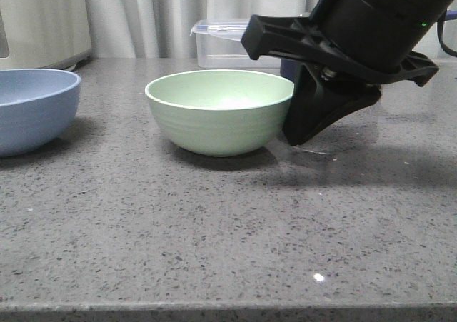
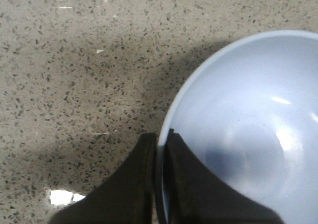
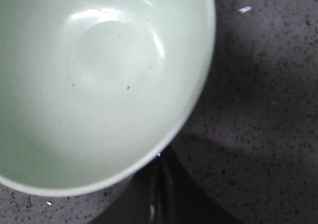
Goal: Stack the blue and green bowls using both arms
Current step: 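Grip the light blue bowl rim with the left gripper and lift, then carry the blue bowl over the green bowl and lower it inside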
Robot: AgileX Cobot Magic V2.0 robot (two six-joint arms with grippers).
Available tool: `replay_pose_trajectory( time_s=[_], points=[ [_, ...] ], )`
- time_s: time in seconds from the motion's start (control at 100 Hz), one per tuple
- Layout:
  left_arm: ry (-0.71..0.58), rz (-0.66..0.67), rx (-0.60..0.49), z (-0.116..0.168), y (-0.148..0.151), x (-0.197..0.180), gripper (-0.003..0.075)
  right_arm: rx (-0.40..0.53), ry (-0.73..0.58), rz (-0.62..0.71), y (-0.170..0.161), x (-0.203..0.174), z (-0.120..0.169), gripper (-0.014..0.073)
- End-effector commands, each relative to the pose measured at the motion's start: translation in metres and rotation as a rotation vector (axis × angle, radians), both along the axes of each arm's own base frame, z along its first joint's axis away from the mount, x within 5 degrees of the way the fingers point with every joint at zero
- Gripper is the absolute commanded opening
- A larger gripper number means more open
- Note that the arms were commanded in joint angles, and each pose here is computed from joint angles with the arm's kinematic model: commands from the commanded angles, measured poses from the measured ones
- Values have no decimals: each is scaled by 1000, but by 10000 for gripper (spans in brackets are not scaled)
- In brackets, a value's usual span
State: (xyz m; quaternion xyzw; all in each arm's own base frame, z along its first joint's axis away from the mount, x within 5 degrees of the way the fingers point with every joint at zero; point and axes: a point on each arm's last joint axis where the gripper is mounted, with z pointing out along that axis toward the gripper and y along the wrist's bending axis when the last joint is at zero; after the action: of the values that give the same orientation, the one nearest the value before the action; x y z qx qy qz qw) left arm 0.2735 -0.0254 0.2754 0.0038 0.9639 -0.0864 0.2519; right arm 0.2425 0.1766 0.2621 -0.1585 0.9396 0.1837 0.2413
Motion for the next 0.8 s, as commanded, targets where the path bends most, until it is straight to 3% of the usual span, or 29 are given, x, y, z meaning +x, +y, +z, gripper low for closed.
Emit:
replay_pose_trajectory(
  time_s=[0.0,0.15,0.28,0.4,0.79],
  points=[
    [-100,5,-45,25,-5,4,-20,50,-77,-3,1,2,18,-66],
    [-135,-78,-47,51,-19,6,-20,50,-77,-3,1,2,18,-66],
    [-200,-176,-58,80,-44,8,-20,50,-76,-2,1,2,18,-66],
    [-184,-278,-66,98,-71,14,-20,50,-76,-2,1,2,18,-66],
    [-121,-485,-71,104,-144,40,-20,50,-76,-2,1,2,18,-66]
  ],
)
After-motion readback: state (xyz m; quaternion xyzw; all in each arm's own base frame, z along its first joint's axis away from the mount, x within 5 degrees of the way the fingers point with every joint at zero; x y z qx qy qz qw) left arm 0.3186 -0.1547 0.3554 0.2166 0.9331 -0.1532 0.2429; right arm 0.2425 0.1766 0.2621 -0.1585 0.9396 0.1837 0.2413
